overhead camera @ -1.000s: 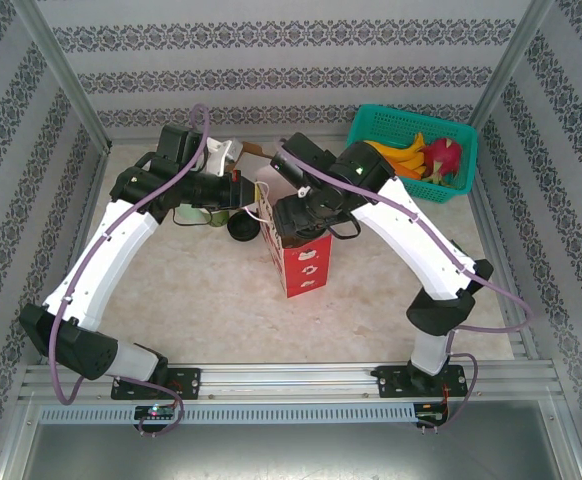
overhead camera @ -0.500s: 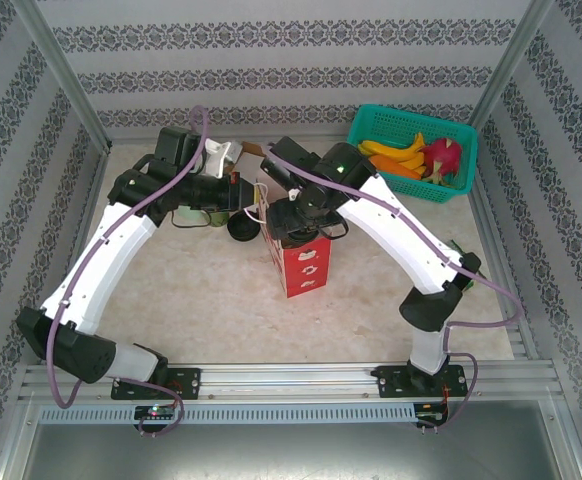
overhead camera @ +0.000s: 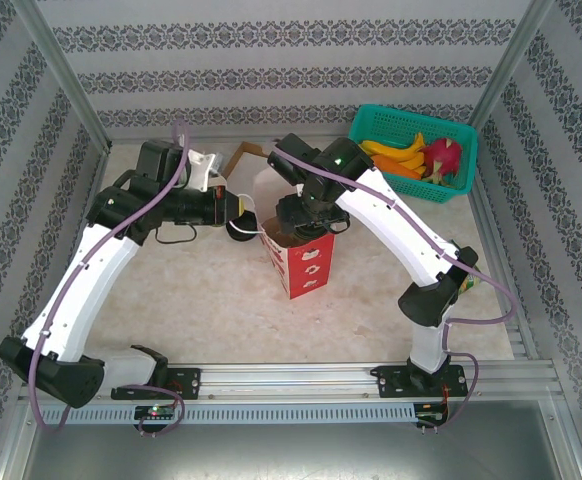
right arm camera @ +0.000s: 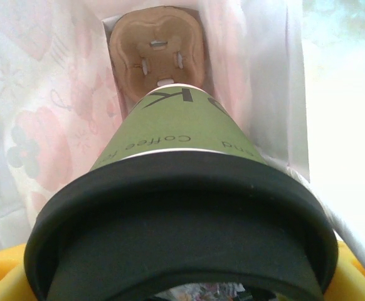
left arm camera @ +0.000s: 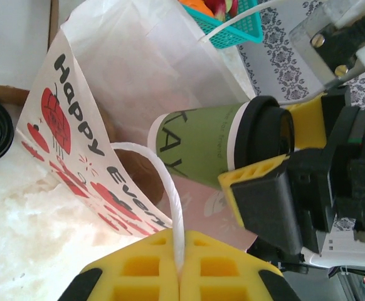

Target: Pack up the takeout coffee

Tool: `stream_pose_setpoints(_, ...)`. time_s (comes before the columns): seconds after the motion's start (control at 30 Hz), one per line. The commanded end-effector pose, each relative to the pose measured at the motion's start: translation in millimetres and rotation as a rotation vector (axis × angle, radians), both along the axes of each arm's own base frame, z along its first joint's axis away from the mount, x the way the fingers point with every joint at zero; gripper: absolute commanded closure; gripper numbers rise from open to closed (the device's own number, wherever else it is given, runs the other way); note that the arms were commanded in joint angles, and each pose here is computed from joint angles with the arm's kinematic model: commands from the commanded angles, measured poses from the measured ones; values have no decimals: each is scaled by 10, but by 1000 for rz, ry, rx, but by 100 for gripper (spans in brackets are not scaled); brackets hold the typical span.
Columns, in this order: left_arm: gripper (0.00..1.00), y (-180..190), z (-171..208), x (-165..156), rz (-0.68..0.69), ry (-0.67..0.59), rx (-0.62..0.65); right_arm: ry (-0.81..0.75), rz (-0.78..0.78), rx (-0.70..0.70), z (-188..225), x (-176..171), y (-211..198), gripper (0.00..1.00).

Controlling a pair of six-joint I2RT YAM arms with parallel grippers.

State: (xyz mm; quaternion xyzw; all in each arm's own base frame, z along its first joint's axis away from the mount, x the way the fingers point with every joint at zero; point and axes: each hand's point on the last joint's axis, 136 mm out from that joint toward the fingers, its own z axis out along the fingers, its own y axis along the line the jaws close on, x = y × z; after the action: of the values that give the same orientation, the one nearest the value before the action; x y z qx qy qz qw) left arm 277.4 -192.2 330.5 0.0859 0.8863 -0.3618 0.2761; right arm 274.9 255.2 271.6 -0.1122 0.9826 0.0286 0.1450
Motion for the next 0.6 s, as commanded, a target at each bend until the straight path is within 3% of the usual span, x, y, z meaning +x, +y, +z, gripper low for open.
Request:
stream_pose_setpoints(0.0,100,124,-51,-68,38,9,31,14,10,-54,-61,-3,-94,42)
stream_pose_setpoints(0.43,99,-170,59,-145,-112,6,-131,60,66,-62,-175,-8,118,43)
stream_pose_setpoints(0.57,93,-257,141,-224,-181,-5,-186,61,70,-73,-182,13,125,43)
